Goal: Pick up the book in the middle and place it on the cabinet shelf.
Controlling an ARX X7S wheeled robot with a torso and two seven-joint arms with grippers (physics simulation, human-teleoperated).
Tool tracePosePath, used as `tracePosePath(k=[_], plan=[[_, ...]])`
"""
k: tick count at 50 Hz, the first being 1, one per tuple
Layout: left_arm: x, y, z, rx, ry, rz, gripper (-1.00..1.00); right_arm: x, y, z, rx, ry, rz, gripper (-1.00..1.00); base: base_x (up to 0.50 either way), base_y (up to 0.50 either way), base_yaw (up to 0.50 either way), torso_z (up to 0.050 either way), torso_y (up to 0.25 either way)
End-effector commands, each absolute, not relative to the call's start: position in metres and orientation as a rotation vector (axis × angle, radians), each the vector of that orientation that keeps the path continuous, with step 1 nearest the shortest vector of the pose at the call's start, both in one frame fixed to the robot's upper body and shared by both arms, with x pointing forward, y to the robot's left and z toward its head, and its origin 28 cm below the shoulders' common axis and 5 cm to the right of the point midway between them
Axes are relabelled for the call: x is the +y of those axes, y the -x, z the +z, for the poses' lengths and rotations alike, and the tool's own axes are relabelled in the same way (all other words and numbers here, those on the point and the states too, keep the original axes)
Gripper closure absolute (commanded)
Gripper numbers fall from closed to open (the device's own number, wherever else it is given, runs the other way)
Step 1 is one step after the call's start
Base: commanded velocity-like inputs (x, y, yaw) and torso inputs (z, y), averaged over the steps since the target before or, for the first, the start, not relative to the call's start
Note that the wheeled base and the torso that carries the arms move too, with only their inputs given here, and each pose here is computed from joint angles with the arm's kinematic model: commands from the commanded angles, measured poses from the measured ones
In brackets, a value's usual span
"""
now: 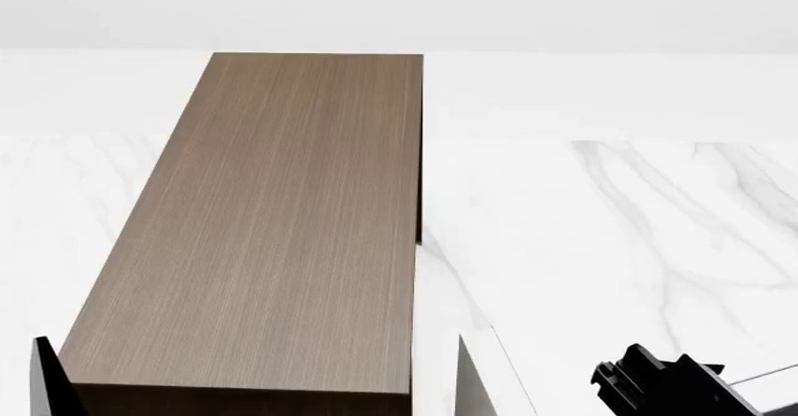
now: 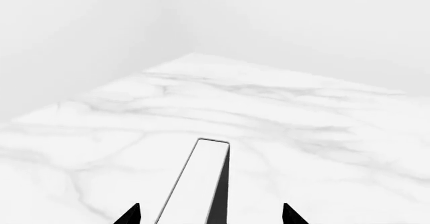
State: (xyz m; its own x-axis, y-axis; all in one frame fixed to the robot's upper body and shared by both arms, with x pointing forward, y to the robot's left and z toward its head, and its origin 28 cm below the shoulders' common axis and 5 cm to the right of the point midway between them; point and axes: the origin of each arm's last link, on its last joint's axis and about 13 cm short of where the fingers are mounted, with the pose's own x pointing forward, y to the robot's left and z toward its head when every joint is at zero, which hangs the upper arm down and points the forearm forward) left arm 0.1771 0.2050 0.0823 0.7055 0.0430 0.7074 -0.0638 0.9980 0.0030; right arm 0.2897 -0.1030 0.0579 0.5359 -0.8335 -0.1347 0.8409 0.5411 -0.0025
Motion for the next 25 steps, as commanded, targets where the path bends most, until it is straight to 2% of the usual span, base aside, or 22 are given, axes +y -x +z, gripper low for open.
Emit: tracePosePath(k=[1,25], plan=[[0.205,-0.177,0.083,-0.785,-0.028,0.060,-1.00,-0.101,-0.288,0.051,0.145,-0.046,-0.982,-1.00,0.00,0.00,0.00,0.000,0.000],[0.204,-0.176,0.082,-0.786,-0.027,0.049,-1.00,-0.097,-0.286,0.039,0.159,-0.019,-0.947,-1.00,0.00,0.00,0.00,0.000,0.000]])
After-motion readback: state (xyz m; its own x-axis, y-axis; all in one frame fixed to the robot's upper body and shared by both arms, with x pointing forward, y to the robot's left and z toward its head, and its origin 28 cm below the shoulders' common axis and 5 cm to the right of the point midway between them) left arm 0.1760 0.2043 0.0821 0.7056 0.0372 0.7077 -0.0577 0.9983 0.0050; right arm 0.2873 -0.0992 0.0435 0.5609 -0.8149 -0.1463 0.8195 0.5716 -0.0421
